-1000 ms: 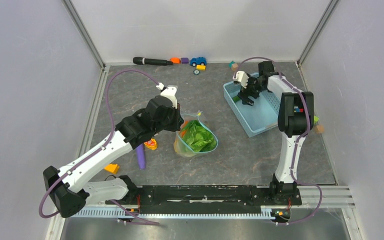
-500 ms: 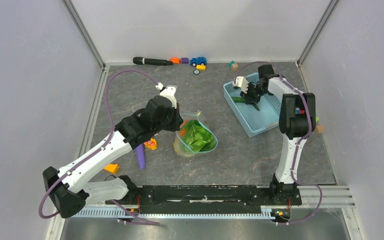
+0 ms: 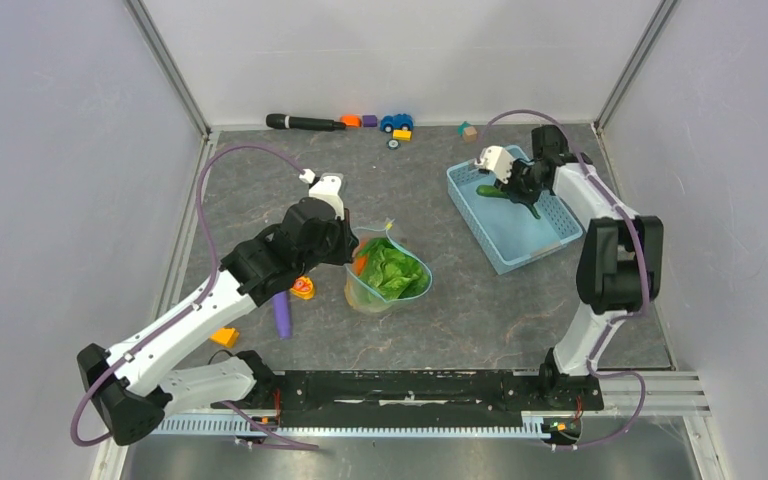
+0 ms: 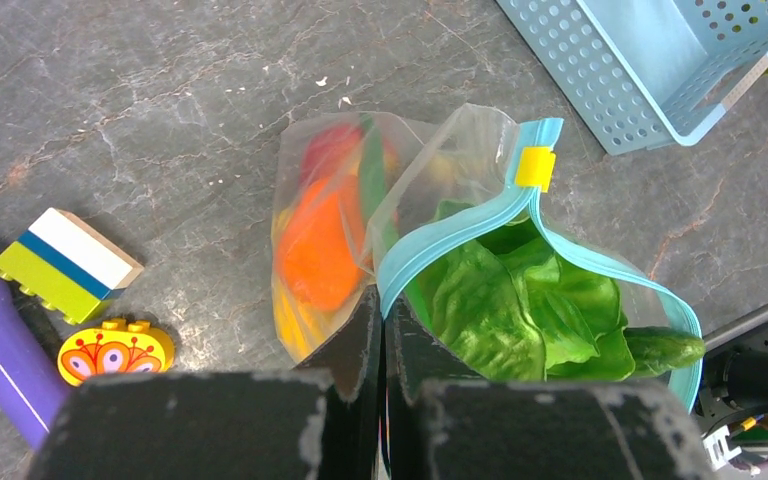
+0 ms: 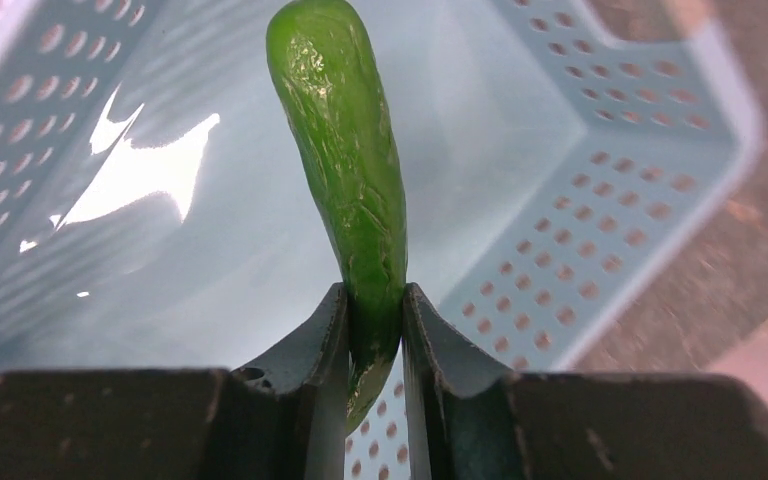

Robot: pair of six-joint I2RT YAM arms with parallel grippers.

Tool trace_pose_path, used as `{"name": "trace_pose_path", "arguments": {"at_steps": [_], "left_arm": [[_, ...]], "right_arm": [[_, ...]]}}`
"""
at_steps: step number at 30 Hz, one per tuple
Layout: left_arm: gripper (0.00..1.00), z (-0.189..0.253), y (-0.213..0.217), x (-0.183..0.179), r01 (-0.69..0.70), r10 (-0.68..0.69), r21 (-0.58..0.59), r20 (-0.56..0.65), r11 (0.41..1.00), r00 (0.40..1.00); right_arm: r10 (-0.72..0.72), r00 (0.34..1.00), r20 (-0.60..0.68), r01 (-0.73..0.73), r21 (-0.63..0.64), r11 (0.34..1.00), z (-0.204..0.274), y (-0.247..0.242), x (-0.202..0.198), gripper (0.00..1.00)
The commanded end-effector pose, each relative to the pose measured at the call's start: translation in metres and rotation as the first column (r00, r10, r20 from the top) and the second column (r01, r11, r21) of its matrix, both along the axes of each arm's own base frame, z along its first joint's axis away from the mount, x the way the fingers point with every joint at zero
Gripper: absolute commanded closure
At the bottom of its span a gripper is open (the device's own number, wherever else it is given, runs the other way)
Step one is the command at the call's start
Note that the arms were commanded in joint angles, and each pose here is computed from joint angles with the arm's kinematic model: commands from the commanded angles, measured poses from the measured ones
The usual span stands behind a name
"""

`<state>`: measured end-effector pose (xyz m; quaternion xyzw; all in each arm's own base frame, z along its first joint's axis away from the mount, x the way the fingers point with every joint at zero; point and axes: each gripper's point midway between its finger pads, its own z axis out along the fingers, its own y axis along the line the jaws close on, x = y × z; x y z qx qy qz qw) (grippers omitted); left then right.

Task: Place the food in the zip-top bag and seal the zipper
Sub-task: Pick up the fake vegetable from the bin, then place the fake vegetable in the zipper food storage bag.

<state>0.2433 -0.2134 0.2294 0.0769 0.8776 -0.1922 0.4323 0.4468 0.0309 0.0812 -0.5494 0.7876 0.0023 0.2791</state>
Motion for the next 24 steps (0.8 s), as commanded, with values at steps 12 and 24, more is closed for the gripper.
{"name": "trace_pose_path", "arguments": {"at_steps": [12,24], "left_arm": [[0.98,0.016,0.015,0.009,-0.151,0.156,-0.099,0.046,0.984,0.987],[0.98,0.020,0.010,0.007,-0.135,0.146,-0.160,0.059,0.978,0.988]], "right_arm": [[-0.222,0.927,0.302,-0.031,0.653,0.757,0.211,0.135,-0.081,1.00],[-0.218,0.968,0.122,0.093,0.634,0.767,0.198,0.224,-0.174,1.00]]}}
